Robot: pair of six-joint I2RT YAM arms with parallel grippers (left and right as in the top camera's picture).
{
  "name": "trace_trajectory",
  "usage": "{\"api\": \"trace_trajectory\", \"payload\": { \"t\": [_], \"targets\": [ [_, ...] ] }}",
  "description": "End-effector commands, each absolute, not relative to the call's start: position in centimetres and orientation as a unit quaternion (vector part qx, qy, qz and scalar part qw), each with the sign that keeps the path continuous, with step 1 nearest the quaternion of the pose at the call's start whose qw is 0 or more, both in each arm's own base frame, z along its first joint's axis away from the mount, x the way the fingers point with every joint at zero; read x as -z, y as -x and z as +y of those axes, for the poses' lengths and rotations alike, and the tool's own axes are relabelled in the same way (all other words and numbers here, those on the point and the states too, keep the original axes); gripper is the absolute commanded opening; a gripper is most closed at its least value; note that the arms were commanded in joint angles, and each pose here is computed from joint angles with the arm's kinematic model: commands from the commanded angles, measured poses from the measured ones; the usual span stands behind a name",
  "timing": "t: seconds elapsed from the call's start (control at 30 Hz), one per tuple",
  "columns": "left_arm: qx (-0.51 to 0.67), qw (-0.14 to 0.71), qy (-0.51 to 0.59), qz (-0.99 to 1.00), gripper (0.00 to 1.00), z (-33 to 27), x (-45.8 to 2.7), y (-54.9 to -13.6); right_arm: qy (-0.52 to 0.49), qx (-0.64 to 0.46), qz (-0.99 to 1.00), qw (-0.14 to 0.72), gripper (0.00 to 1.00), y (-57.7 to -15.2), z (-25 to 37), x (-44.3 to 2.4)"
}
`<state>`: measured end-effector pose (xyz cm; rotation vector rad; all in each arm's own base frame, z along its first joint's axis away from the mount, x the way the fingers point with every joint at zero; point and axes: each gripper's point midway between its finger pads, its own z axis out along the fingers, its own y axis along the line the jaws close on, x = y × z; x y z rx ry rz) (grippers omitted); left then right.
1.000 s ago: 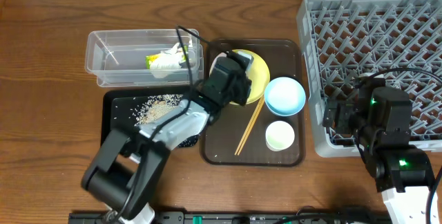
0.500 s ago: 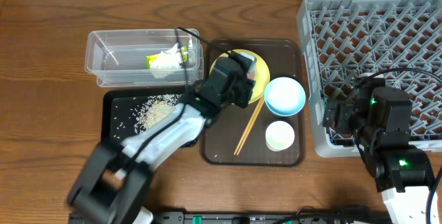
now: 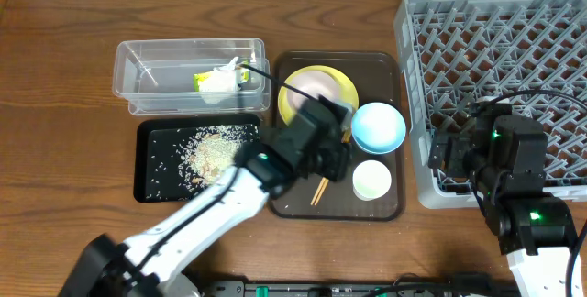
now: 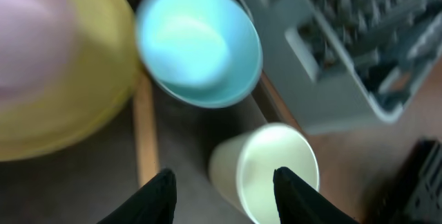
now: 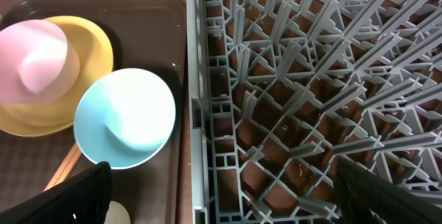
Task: Sort waste into correct bins and load items into the dishwasher rack
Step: 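Grasp the small white cup with the left gripper and lift it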
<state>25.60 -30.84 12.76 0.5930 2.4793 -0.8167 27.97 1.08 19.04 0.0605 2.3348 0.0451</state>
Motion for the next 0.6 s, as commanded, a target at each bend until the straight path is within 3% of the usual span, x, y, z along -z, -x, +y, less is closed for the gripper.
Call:
{"api": "trace_trajectory", "payload": {
  "t": [0.0, 0.13, 0.37, 0.57],
  "targets": [
    [0.29, 0.18, -0.224, 0.913, 0.49, -32.1, -9.7, -23.6, -0.02, -0.023, 0.916, 0.4, 0.99, -28.1, 1.5, -19.8],
    [0.27, 0.138, -0.232, 0.924, 0.45, -32.8, -6.3, -22.2, -0.02, -0.023, 0.916, 0.399, 0.99, -28.1, 1.5, -19.8],
    [0.26, 0.127, -0.223, 0.931, 0.06, -32.3, -5.0, -22.6, -0.02, -0.023, 0.916, 0.4, 0.99, -28.1, 1.5, -19.8],
    [0.293, 0.191, -0.184, 0.919, 0.06, -30.5, -10.7, -25.3, -0.022, -0.019, 0.915, 0.402, 0.99, -28.2, 1.3, -19.9]
  ]
}}
